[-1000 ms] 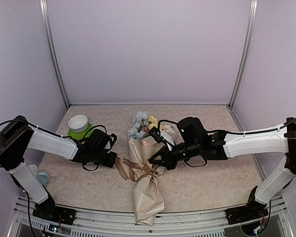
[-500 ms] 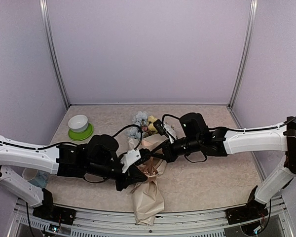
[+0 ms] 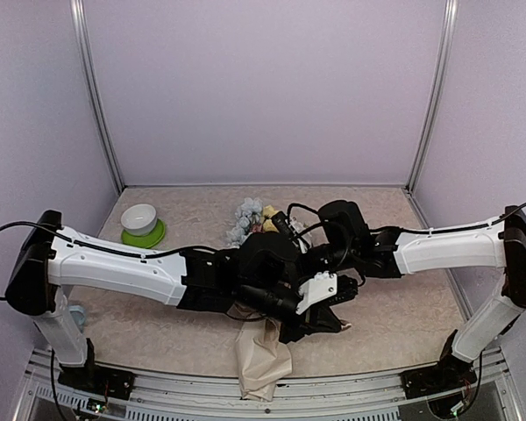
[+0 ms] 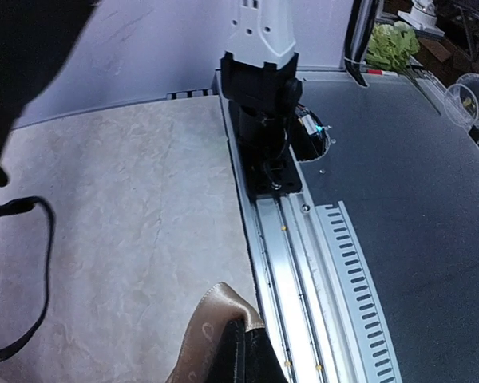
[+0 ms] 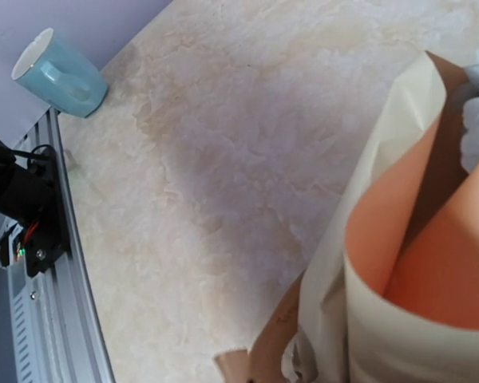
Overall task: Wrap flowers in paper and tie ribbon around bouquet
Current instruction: Place the right side of the half-tied ribbon on the folded bouquet, then pass from the right arm to the left
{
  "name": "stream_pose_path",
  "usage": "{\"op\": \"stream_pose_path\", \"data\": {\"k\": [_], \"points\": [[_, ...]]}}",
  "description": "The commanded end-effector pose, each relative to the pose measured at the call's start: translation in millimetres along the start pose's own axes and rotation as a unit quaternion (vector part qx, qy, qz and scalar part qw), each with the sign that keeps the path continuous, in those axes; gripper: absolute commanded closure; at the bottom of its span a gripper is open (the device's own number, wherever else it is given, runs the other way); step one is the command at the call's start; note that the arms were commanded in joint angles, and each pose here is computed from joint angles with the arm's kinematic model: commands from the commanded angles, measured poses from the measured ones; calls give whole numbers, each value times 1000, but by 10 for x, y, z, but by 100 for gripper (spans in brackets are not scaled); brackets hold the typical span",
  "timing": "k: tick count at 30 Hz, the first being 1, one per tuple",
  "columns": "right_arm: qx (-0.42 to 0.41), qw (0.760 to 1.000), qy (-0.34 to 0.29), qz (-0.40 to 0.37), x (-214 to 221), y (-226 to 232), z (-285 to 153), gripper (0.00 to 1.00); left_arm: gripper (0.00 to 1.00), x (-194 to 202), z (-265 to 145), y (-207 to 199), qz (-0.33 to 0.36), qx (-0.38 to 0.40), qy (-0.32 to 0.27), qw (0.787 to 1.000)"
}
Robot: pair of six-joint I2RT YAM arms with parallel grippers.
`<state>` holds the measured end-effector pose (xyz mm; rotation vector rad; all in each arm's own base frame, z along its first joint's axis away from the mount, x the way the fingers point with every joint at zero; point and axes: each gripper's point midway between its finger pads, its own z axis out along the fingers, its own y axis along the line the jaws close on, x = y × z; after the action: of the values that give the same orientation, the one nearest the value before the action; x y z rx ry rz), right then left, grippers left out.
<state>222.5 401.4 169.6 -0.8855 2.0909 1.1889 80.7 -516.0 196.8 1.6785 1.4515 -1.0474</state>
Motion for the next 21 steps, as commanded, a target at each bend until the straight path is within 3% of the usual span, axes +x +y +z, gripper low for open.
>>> {"op": "stream_pose_path", "data": {"k": [1,2,4,7,9,14,16,21], "points": [[-6,1000,-6,0,-35,-7,-12,100,100,-111,140,-46,38,10,-22,999],[-5,1000,-5,0,-22,-12,-14,100,98,-33,168,-7,38,-1,-13,999],[-2,1000,-2,1,-11,-23,-14,100,85,130,197,102,37,-35,6,999],[-5,1000,4,0,20,-18,-5,100,50,365,166,314,36,-100,41,993],[-6,1000,4,-2,12,-15,-6,100,35,424,79,434,41,-143,55,987],[-7,1000,5,-4,-2,-9,0,100,18,350,-252,409,71,-170,39,982],[-9,1000,8,-5,2,-4,8,100,3,367,-395,360,76,-169,28,982],[-14,1000,11,-6,-13,16,24,100,1,437,-537,453,59,-193,42,979]]}}
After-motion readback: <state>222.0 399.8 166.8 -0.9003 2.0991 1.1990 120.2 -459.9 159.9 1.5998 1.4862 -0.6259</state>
